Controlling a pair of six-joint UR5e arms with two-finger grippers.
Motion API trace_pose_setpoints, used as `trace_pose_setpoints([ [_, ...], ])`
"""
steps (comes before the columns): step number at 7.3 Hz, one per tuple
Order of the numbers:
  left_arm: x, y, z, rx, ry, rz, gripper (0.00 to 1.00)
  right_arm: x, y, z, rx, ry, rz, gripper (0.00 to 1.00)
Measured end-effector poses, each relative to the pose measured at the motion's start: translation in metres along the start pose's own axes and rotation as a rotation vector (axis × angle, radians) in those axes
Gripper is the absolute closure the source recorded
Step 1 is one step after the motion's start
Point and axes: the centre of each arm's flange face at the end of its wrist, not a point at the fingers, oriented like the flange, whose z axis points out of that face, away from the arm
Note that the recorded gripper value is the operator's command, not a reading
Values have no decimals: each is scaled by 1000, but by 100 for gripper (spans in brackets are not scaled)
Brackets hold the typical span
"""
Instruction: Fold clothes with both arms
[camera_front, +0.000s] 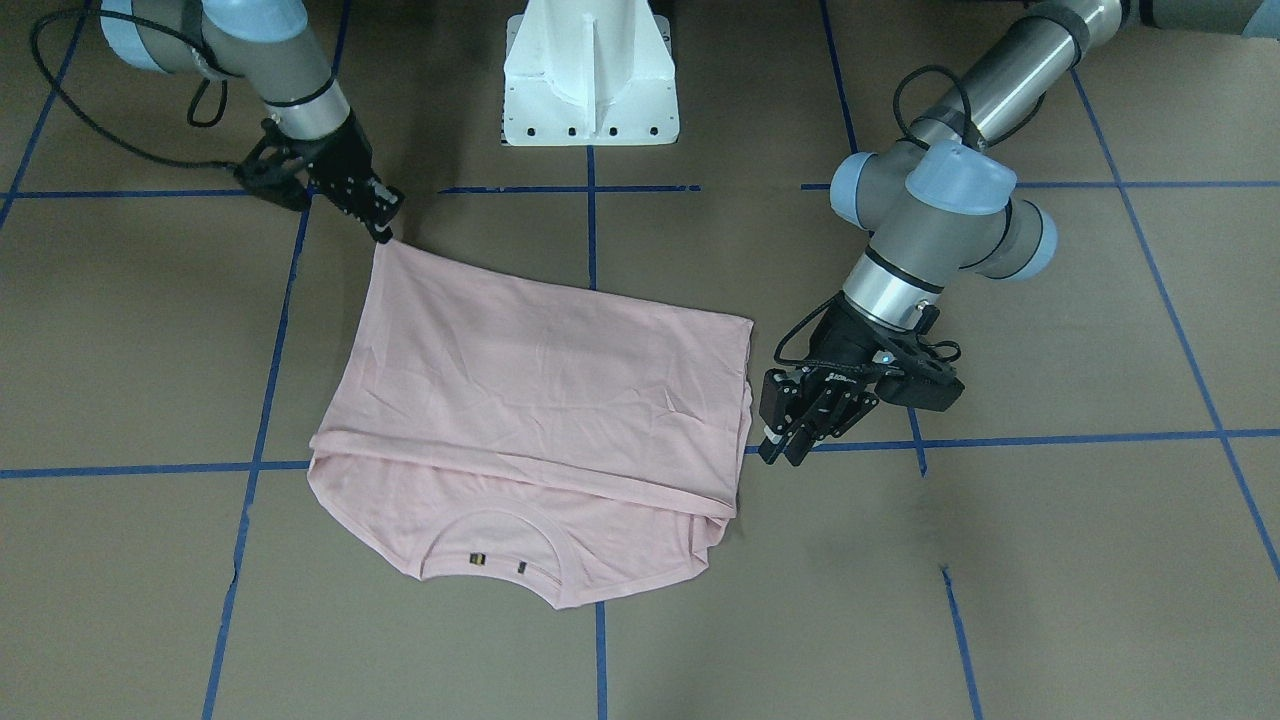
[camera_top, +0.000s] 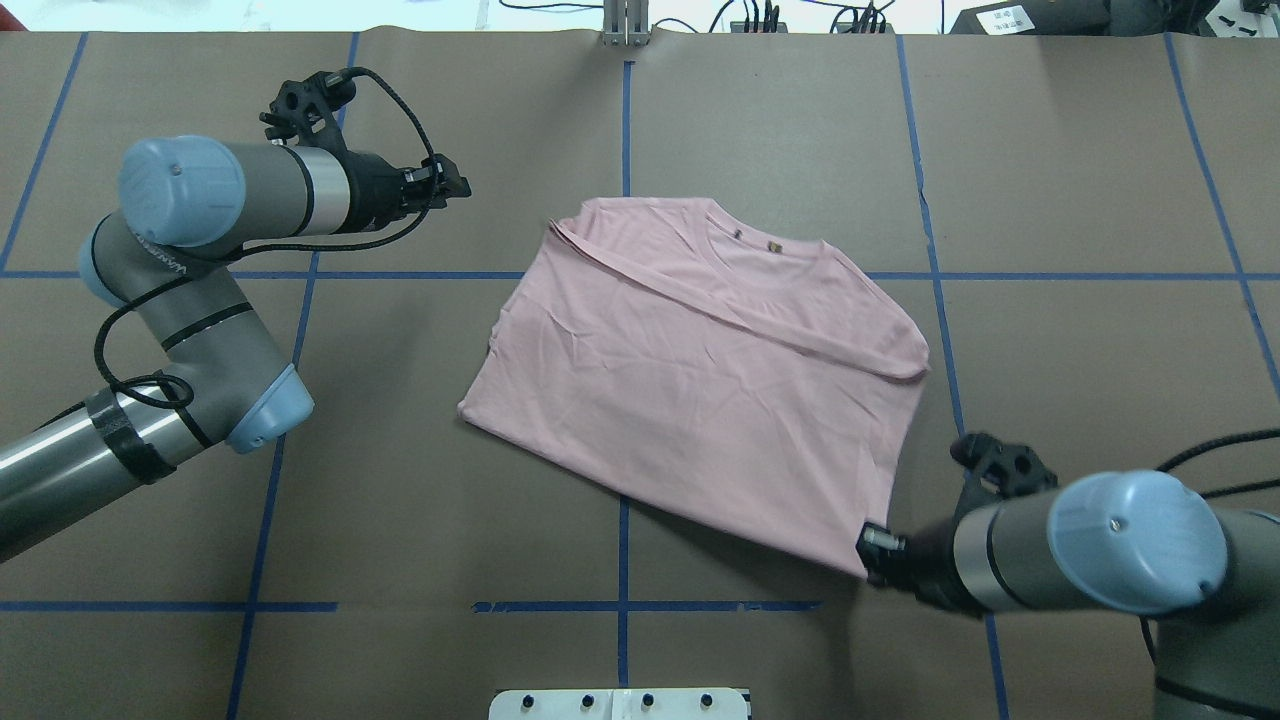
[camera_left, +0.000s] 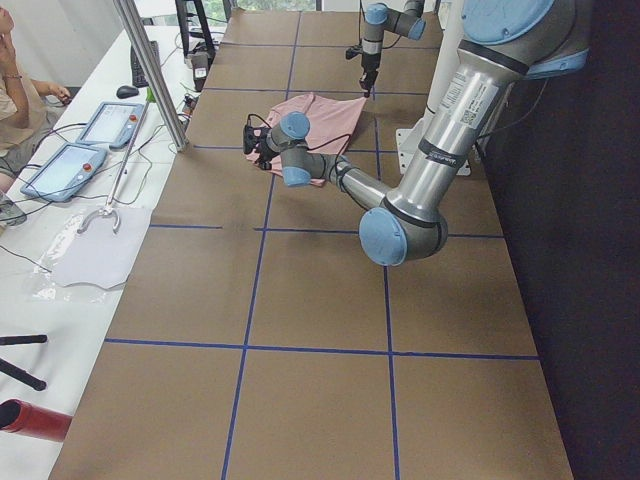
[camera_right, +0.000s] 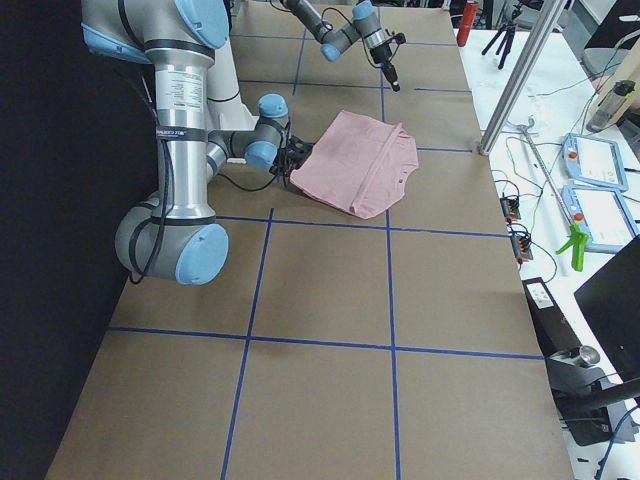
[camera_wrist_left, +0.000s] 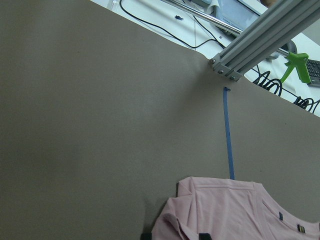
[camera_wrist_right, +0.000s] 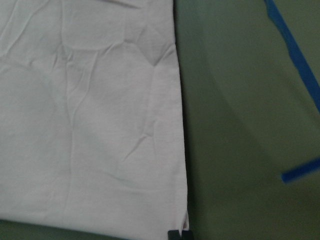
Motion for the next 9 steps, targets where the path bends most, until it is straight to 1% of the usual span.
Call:
trace_pose_setpoints([
  [1,-1,4,-6,-26,7,-39,56,13,26,-4,-82,34,-22,1],
  [2,-5,10,-12,-63,9,-82,56,21,45,-4,-136,60,-29,0],
  [3,-7,16,-19,-100,13,-121,56,23,57,-4,-164,72,-12,0],
  [4,-4,24,-25,-136,19,-155,48,20,55,-11,-164,60,16,0],
  [5,6,40,-30,-176,15,-178,47,11,38,-26,-136,19,52,0],
  [6,18,62,-36,-213,-9,-192,46,-4,6,-43,-80,-40,95,0],
  [7,24,83,-47,-245,-46,-202,41,-17,-34,-63,-5,-103,120,0],
  [8,25,103,-60,-272,-88,-212,38,-25,-73,-81,76,-152,114,0],
  [9,24,125,-69,-301,-130,-224,38,-31,-112,-93,153,-178,100,0],
])
